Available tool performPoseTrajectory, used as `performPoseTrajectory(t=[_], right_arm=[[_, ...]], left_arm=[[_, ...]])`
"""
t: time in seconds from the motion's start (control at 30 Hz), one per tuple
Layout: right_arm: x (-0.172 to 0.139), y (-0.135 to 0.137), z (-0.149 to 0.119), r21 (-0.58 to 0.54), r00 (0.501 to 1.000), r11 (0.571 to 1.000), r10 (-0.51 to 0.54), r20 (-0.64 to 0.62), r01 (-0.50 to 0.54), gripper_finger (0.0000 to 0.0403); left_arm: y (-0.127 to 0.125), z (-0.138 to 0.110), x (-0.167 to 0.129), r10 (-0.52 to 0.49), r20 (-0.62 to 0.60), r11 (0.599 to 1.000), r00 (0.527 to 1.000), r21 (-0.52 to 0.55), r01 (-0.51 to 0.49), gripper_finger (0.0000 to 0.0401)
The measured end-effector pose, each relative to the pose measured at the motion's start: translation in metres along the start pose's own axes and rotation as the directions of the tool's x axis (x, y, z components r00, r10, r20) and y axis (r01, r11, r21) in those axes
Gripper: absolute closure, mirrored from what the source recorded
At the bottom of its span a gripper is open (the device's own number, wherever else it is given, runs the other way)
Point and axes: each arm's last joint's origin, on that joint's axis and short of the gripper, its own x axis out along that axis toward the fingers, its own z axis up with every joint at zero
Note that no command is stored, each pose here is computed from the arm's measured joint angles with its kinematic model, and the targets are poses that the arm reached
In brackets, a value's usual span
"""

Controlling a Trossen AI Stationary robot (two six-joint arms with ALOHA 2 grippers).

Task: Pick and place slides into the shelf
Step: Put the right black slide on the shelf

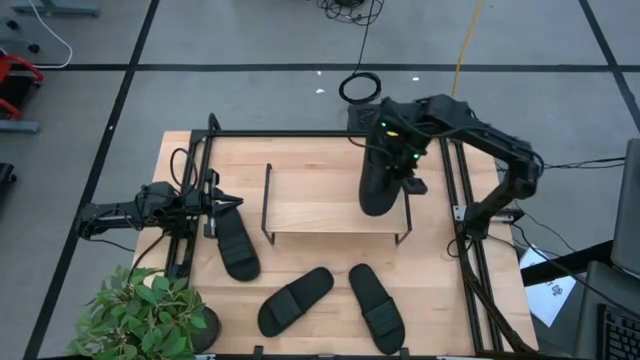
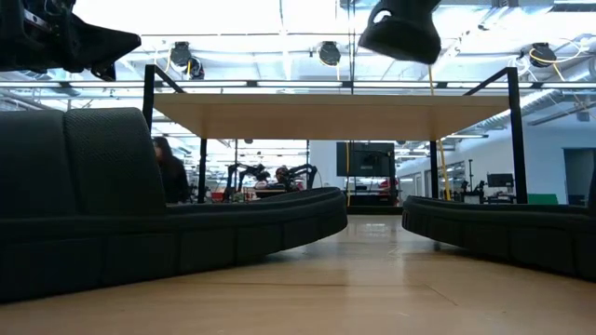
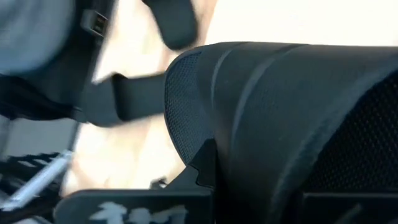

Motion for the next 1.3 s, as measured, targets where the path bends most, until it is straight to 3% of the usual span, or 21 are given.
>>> performPoseTrajectory(t=[0.5, 1.0, 1.3], right_arm=[[0.032, -0.024, 0.001, 0.167, 0.99, 0.978, 0.135, -0.042, -0.126, 0.0399], [0.077, -0.036, -0.015, 0.225, 0.971, 0.96, 0.2, -0.13, -0.167, 0.0399], [0.087, -0.038, -0.023, 0.256, 0.962, 0.949, 0.227, -0.153, -0.183, 0.0399]], left_arm=[[0.0, -0.001, 0.0, -0.001, -0.007, 1.0, 1.0, 0.011, 0.001, 0.0368], [0.0, -0.001, 0.0, -0.002, -0.007, 1.0, 1.0, 0.004, 0.002, 0.0368], [0.0, -0.001, 0.0, -0.002, -0.007, 1.0, 1.0, 0.004, 0.002, 0.0368]])
